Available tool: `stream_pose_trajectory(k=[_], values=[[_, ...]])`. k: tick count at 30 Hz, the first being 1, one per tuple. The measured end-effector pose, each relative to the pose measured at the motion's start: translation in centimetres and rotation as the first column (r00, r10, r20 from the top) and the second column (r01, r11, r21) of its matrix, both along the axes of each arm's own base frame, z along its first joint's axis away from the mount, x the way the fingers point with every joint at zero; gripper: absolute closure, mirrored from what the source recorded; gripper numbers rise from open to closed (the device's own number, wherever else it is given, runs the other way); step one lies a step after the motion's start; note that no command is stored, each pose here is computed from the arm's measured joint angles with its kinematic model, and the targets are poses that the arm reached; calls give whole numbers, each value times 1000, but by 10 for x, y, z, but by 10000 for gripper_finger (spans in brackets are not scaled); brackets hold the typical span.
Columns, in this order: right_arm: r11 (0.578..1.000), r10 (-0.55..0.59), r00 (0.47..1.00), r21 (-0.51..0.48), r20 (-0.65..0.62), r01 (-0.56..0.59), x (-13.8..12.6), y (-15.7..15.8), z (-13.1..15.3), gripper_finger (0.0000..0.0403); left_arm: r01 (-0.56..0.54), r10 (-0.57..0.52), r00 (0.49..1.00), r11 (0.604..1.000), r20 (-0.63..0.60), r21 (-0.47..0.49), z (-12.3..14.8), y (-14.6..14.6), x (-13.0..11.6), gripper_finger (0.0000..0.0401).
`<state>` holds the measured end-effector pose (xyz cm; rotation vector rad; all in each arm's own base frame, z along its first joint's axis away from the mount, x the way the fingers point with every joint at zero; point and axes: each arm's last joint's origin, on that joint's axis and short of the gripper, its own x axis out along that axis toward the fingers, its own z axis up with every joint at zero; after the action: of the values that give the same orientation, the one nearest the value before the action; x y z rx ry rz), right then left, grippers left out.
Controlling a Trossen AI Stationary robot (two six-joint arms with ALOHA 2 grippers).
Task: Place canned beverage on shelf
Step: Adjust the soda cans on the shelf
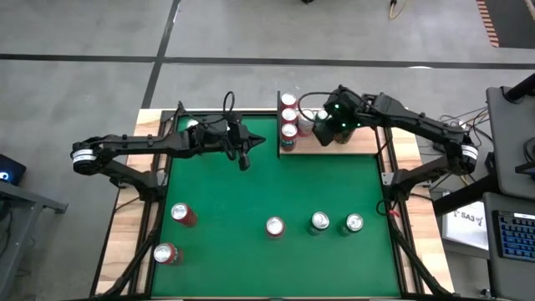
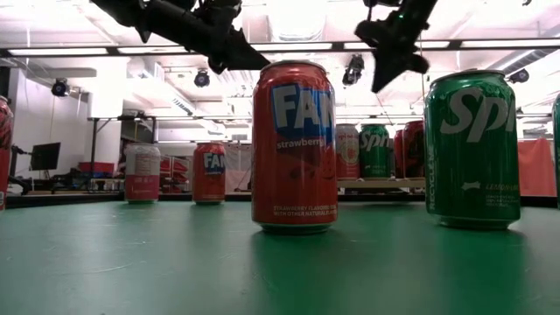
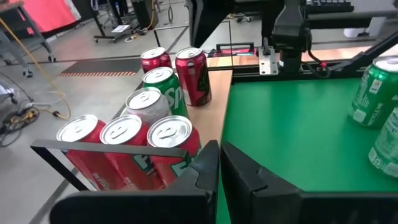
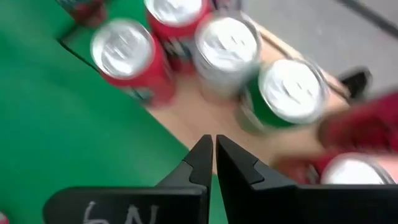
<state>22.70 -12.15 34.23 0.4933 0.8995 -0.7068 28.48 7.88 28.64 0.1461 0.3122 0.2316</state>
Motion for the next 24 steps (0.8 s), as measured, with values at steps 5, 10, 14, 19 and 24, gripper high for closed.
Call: stream_pose_trajectory(k=[5, 10, 14, 19, 24], values=[[993, -57, 987, 98, -149, 72, -18, 1, -7, 390, 17, -17, 1000, 998, -13, 56, 1, 0, 0, 401], [977, -88, 959, 162, -271, 136, -31, 1, -18, 390, 36, -34, 999, 992, -24, 121, 3, 0, -2, 401], [969, -111, 949, 180, -294, 169, -36, -4, -26, 390, 46, -41, 999, 987, -32, 151, 3, 0, -2, 401], [964, -140, 942, 176, -305, 201, -40, -11, -29, 390, 47, -42, 999, 987, -33, 155, 3, 0, -2, 401], [962, -163, 942, 166, -293, 218, -43, -18, -29, 390, 48, -43, 998, 986, -34, 159, 3, 0, -2, 401]])
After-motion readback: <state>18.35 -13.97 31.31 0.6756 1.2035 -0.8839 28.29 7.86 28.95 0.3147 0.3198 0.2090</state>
